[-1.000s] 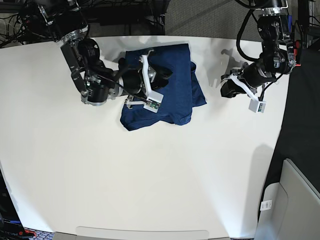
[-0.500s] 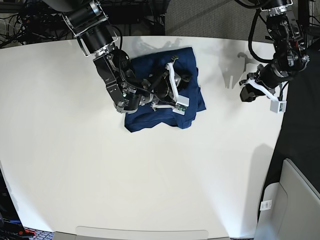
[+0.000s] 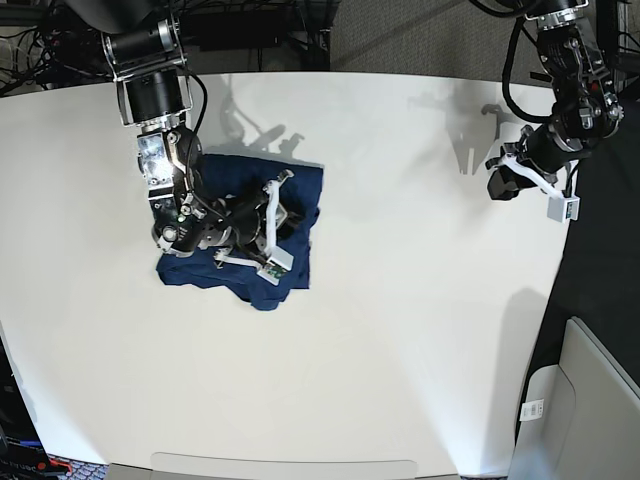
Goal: Fold the T-shirt properly
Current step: 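Drag the folded bundle with the right gripper away from the left gripper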
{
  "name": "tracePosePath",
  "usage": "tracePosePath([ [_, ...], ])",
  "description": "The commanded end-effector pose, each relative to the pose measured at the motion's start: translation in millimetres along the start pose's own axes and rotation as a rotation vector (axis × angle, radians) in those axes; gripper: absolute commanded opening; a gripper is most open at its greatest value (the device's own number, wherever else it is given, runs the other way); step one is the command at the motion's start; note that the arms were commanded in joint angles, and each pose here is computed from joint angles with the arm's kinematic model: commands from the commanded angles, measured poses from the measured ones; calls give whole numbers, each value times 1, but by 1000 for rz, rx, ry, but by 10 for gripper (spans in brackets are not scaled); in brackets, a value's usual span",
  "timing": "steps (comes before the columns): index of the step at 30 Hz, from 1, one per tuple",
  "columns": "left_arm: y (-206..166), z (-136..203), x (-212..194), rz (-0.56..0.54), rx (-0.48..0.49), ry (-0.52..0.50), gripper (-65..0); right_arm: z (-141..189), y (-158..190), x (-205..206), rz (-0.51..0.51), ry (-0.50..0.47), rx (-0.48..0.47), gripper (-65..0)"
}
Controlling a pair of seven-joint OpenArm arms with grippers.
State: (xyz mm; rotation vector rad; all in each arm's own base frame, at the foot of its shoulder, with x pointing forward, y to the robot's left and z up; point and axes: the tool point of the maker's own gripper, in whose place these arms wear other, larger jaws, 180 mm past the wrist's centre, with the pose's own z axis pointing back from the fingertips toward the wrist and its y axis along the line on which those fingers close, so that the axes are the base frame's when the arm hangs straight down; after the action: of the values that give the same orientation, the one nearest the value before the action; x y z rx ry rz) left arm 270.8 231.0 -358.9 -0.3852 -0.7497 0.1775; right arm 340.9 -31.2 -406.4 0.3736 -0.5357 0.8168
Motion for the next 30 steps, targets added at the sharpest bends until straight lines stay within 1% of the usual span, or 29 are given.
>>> tracePosePath([
  [1, -3, 4, 15, -22, -11, -43, -597, 14, -36, -49, 10, 227, -136, -476],
  [6, -3, 4, 15, -22, -11, -43, -597, 37, -71, -58, 18, 251, -212, -476],
  [8, -3, 4, 15, -23, -12, -42, -597, 43, -77, -50, 27, 225, -225, -476],
  [10, -5, 3, 14, -23, -16, -39, -597, 50, -74, -38, 38, 184, -220, -476],
  [11, -5, 3, 14, -23, -16, -39, -597, 58, -69, -25, 56, 147, -212, -476],
  [15, -6, 2, 14, -22, -19, -41, -597, 84, -30, 2, 133, 24, -151, -476],
  [18, -12, 0, 11, 3, -33, -52, -598, 107, -25, -24, 133, 27, -148, -477],
  [19, -12, 0, 11, 4, -34, -53, -598, 113, -19, -28, 126, 11, -147, -482],
  [21, -16, 2, 14, -8, -37, -63, -599, 127, -13, -41, 95, -8, -151, -512],
  [24, -26, 4, 18, -33, -53, -76, -599, 147, -21, -74, 36, 29, -192, -541],
  [27, -26, 7, 17, -38, -52, -75, -599, 164, -27, -97, 0, 64, -239, -540],
  [30, -27, 6, 16, -38, -54, -74, -599, 162, -35, -113, -29, 109, -257, -540],
])
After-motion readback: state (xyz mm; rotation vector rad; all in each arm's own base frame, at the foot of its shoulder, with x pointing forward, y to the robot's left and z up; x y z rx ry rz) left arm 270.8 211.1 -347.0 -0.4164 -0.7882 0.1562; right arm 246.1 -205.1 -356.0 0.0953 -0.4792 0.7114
